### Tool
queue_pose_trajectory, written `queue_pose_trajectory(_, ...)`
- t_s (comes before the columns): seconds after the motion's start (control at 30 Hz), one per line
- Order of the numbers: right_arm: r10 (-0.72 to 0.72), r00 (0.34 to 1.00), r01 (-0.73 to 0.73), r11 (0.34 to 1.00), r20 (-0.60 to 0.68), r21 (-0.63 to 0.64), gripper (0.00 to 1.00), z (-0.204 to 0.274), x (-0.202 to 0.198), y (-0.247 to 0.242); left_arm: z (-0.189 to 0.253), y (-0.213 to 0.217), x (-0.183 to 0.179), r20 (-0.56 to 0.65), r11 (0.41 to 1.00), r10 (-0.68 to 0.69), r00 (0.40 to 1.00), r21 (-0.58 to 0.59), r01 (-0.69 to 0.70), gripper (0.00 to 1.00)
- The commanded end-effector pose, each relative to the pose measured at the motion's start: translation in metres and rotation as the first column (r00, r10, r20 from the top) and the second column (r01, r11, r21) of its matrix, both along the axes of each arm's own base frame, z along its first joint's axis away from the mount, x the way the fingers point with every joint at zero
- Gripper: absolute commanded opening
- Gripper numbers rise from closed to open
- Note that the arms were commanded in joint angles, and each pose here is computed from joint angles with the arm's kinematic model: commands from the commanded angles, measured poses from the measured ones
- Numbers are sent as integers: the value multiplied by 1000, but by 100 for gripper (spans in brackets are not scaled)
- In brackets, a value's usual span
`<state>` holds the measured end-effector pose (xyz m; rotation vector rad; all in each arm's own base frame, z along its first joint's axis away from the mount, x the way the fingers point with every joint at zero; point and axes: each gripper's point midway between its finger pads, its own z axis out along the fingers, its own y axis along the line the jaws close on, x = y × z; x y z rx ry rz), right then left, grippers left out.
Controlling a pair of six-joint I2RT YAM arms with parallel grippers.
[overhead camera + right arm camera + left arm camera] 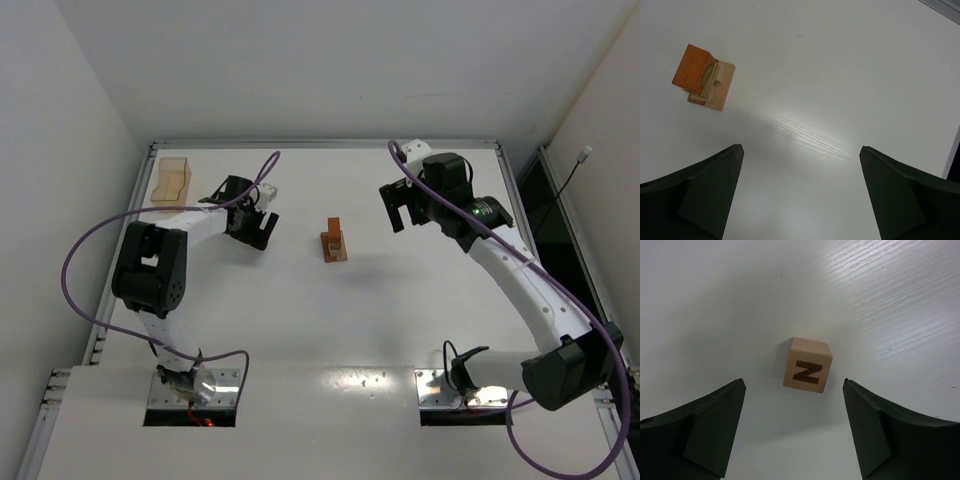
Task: Build the wood block tower
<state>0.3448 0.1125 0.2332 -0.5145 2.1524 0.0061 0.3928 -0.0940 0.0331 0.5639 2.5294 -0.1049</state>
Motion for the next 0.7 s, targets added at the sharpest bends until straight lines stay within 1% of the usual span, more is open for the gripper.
queue_pose_trajectory(0.0, 3, 1000, -4, 999, 28, 45, 100, 7, 9, 3, 9, -16, 24, 74, 996, -86, 994, -21, 88, 76)
queue_pose_trajectory(0.07, -6, 1000, 5, 999, 28, 45, 100, 7, 10, 0, 14, -19, 32, 92, 994, -99, 991, -27, 102, 72)
queue_pose_trajectory(0.1, -6, 1000, 5, 999, 28, 45, 100, 7, 10, 0, 8, -21, 30, 78, 993, -114, 990, -31, 117, 70)
queue_pose_trajectory(0.2, -12, 1000, 11, 998, 24, 57, 100, 7, 10, -1, 8, -24, 35, 80, 991, -121, 989, -43, 125, 65)
queue_pose_trajectory(0.3, -12, 1000, 11, 998, 13, 61, 100, 3, 9, -3, 8, -32, 35, 72, 988, -140, 988, -57, 144, 57)
queue_pose_trajectory(0.33, -4, 1000, 3, 998, 11, 66, 100, 3, 9, -1, 8, -32, 35, 72, 988, -140, 988, -57, 144, 52)
queue_pose_trajectory(0.4, -4, 1000, 3, 998, 11, 66, 100, 3, 9, -1, 11, -35, 32, 72, 987, -149, 986, -57, 153, 47)
queue_pose_trajectory(0.43, -4, 1000, 3, 998, 11, 66, 100, 3, 9, -1, 7, -35, 29, 61, 987, -149, 987, -56, 153, 41)
queue_pose_trajectory(0.5, -4, 1000, 3, 998, 20, 69, 100, 5, 10, -1, 11, -34, 25, 63, 987, -149, 987, -56, 153, 37)
queue_pose_trajectory(0.53, -4, 1000, 3, 998, 20, 69, 100, 5, 10, -1, 10, -33, 23, 54, 987, -150, 987, -55, 152, 31)
queue_pose_trajectory(0.67, -4, 1000, 3, 998, 20, 69, 100, 5, 10, -1, 20, -32, 18, 63, 987, -149, 987, -56, 153, 26)
